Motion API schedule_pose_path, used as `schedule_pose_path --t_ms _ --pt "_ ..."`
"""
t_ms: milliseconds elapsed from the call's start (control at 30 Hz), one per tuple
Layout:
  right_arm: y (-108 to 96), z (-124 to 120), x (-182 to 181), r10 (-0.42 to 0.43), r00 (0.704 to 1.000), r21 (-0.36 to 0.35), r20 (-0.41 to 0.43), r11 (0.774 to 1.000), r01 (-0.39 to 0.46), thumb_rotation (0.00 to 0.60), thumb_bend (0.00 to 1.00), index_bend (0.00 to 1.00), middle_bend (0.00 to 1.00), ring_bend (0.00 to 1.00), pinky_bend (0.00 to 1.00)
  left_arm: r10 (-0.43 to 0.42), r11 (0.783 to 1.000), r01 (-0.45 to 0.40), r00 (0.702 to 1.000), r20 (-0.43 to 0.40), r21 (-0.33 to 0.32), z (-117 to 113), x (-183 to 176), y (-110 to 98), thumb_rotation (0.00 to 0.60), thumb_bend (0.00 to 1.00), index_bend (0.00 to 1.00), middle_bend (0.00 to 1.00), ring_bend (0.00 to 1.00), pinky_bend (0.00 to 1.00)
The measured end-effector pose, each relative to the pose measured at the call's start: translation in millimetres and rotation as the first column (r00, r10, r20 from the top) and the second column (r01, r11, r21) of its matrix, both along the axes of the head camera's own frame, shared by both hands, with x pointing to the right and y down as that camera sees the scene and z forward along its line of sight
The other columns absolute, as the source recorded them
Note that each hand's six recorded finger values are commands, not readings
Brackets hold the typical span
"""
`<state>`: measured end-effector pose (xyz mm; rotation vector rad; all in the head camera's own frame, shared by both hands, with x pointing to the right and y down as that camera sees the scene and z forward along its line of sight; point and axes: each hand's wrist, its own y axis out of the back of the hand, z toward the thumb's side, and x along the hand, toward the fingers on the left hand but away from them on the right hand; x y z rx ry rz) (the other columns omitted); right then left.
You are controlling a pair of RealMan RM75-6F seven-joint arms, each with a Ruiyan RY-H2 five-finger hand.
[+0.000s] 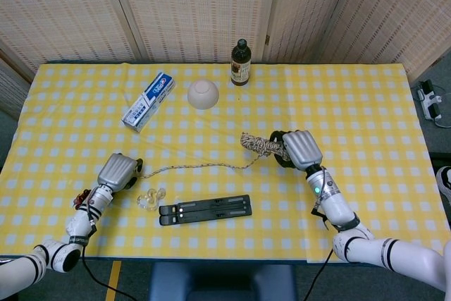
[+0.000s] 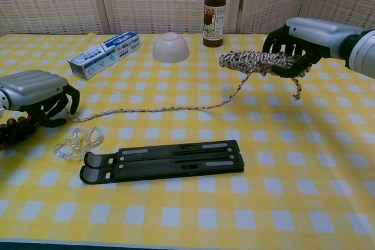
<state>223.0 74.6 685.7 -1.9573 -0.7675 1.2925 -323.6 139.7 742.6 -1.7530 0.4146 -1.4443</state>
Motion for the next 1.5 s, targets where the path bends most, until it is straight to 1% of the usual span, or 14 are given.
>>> schedule_pose_path --t_ms 300,667,933,1133,1233,1333,1500 --pt "1 3 1 0.002 1.0 -0.007 -0.006 1.0 -0.002 0.6 0.71 0.73 0.57 0.62 0.48 -0.004 1.0 0.004 1.0 0.007 -0.011 4 2 1 0.6 0.42 0.54 0.77 0.68 0.55" --pt "1 4 3 0.003 1.0 -0.012 -0.01 1.0 -0.003 0.6 0.71 0.73 0.57 0.62 0.48 -0.014 1.0 0.014 1.0 -0.002 0.006 5 3 1 0.6 0.43 0.56 0.77 0.68 0.55" --pt "1 5 4 0.004 1.0 -0.014 -0.013 1.0 -0.005 0.6 0.71 0.73 0.58 0.62 0.48 -0.024 1.0 0.024 1.0 -0.009 0.009 7 2 1 0.6 0.44 0.62 0.79 0.69 0.56" --pt "2 4 4 0.01 1.0 -0.013 -0.004 1.0 -0.01 0.6 0.71 0.74 0.58 0.63 0.49 -0.054 0.998 0.054 0.998 -0.045 0.018 5 2 -1 0.6 0.46 0.67 0.8 0.71 0.58" --pt "2 1 3 0.018 1.0 -0.01 0.015 1.0 -0.018 0.6 0.71 0.74 0.59 0.63 0.49 -0.078 0.997 0.08 0.993 -0.083 0.016 -1 3 -3 0.6 0.46 0.68 0.81 0.71 0.58" --pt "2 -3 0 0.026 0.999 -0.012 0.045 1.0 -0.025 0.6 0.71 0.75 0.59 0.64 0.49 -0.098 0.995 0.101 0.987 -0.129 0.018 -12 5 -8 0.6 0.46 0.68 0.81 0.71 0.58" --pt "7 -13 -11 0.029 0.991 -0.028 0.127 0.999 -0.026 0.6 0.73 0.76 0.6 0.64 0.5 -0.111 0.992 0.12 0.97 -0.214 0.033 -40 12 -18 0.6 0.47 0.7 0.81 0.71 0.58"
